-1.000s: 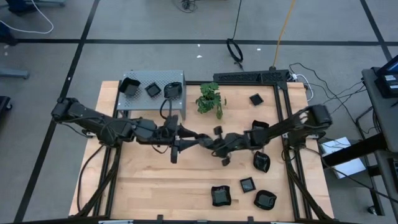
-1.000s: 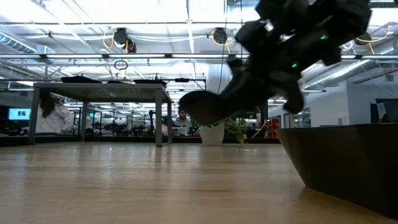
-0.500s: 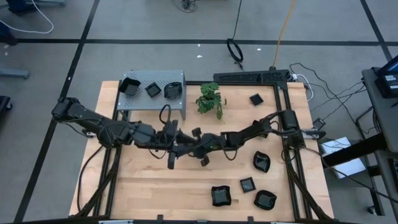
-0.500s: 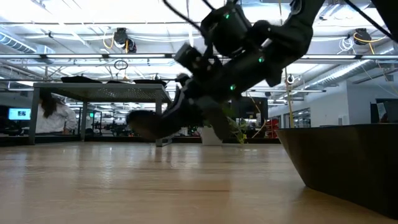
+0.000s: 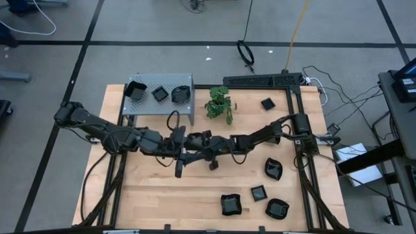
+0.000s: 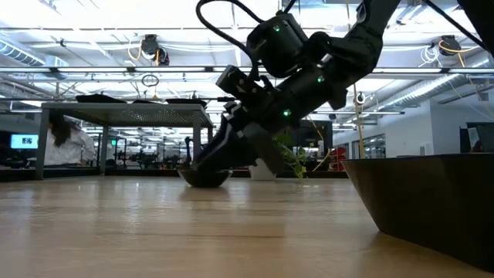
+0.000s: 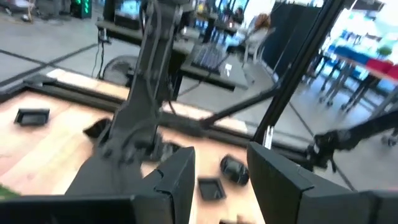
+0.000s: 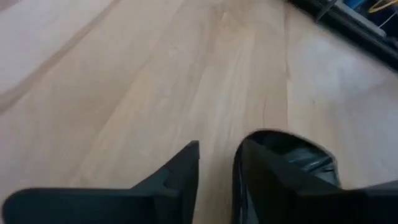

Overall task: Pick & Place Mini shaped plates
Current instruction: Move the leaf-shaped plate to the center of the table, then move the distorted square plate to the center of the table

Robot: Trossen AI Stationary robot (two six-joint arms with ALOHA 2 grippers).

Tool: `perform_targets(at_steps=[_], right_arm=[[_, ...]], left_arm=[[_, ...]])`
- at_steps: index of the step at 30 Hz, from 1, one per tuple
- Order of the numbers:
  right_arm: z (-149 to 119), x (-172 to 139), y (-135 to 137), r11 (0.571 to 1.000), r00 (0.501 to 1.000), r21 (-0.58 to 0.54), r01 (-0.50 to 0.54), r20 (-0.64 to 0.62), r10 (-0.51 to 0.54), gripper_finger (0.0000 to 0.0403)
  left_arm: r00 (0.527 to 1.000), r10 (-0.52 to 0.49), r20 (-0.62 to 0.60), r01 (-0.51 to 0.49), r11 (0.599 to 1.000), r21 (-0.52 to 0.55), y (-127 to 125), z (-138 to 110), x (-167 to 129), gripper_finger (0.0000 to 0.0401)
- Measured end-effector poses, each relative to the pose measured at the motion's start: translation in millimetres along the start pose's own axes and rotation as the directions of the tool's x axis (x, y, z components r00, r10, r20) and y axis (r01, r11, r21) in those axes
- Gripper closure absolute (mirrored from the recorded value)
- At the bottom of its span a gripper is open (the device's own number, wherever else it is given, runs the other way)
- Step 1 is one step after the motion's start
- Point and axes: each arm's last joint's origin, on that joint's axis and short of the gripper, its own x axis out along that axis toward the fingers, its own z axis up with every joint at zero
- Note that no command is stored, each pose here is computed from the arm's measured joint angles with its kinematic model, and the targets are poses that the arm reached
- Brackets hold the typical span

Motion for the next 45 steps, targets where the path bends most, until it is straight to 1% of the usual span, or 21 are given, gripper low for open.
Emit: perform_targets(at_steps=[3, 5, 9, 12, 14, 17, 19, 23, 27, 31, 35, 38, 43, 45], right_arm=[[12.5, -13.1, 1.8, 1.000, 1.000, -0.009, -0.023, -0.010, 0.023, 0.0269], [21.8, -26.8, 2.4, 0.999, 0.998, 0.003, -0.049, -0.042, 0.049, 0.0265], [36.0, -57.1, -1.7, 0.994, 0.991, 0.073, -0.078, -0.107, 0.086, 0.0265], [38.9, -83.2, -5.3, 0.987, 0.987, 0.139, -0.078, -0.126, 0.096, 0.0269], [33.4, -101.1, -5.2, 0.981, 0.988, 0.179, -0.072, -0.123, 0.094, 0.0273], [17.7, -128.6, -2.3, 0.967, 0.988, 0.250, -0.055, -0.126, 0.089, 0.0278], [4.3, -148.8, 1.5, 0.957, 0.989, 0.291, -0.009, -0.138, 0.051, 0.0279], [-24.5, -183.2, 13.5, 0.940, 0.978, 0.314, 0.131, -0.198, -0.071, 0.0271], [-42.5, -209.0, 22.4, 0.910, 0.943, 0.350, 0.224, -0.313, -0.112, 0.0246], [-53.2, -224.8, 25.8, 0.858, 0.895, 0.426, 0.288, -0.438, -0.084, 0.0211], [-67.9, -231.9, 26.2, 0.810, 0.815, 0.450, 0.377, -0.577, -0.058, 0.0189], [-75.4, -233.4, 24.2, 0.775, 0.766, 0.459, 0.434, -0.641, -0.049, 0.0187], [-82.4, -233.4, 20.3, 0.726, 0.727, 0.506, 0.465, -0.687, 0.013, 0.0192], [-85.3, -232.7, 18.5, 0.715, 0.709, 0.507, 0.481, -0.705, 0.024, 0.0192]], left_arm=[[0.998, 0.018, -0.057, -0.016, 0.999, 0.035, 2.0, -5.6, -0.2, 0.0251], [0.994, 0.038, -0.105, -0.030, 0.997, 0.074, 4.0, -10.3, -0.6, 0.0251], [0.973, 0.092, -0.210, -0.063, 0.988, 0.143, 8.9, -21.0, -2.6, 0.0251], [0.954, 0.156, -0.256, -0.111, 0.977, 0.182, 12.9, -26.7, -4.5, 0.0251], [0.943, 0.187, -0.275, -0.136, 0.971, 0.195, 14.8, -29.3, -5.6, 0.0251], [0.935, 0.208, -0.288, -0.152, 0.967, 0.206, 16.0, -31.1, -6.4, 0.0251], [0.932, 0.211, -0.294, -0.152, 0.966, 0.209, 16.2, -31.7, -6.6, 0.0251], [0.931, 0.213, -0.297, -0.153, 0.965, 0.210, 16.5, -31.9, -6.7, 0.0251], [0.931, 0.213, -0.297, -0.154, 0.965, 0.211, 16.5, -31.9, -6.7, 0.0251], [0.931, 0.213, -0.297, -0.153, 0.965, 0.211, 16.5, -31.9, -6.7, 0.0251], [0.931, 0.213, -0.296, -0.154, 0.965, 0.211, 16.5, -31.9, -6.7, 0.0251], [0.931, 0.213, -0.296, -0.154, 0.965, 0.210, 16.6, -31.8, -6.7, 0.0251], [0.931, 0.214, -0.296, -0.155, 0.965, 0.210, 16.7, -31.8, -6.7, 0.0251], [0.931, 0.214, -0.296, -0.155, 0.965, 0.210, 16.7, -31.8, -6.7, 0.0251]])
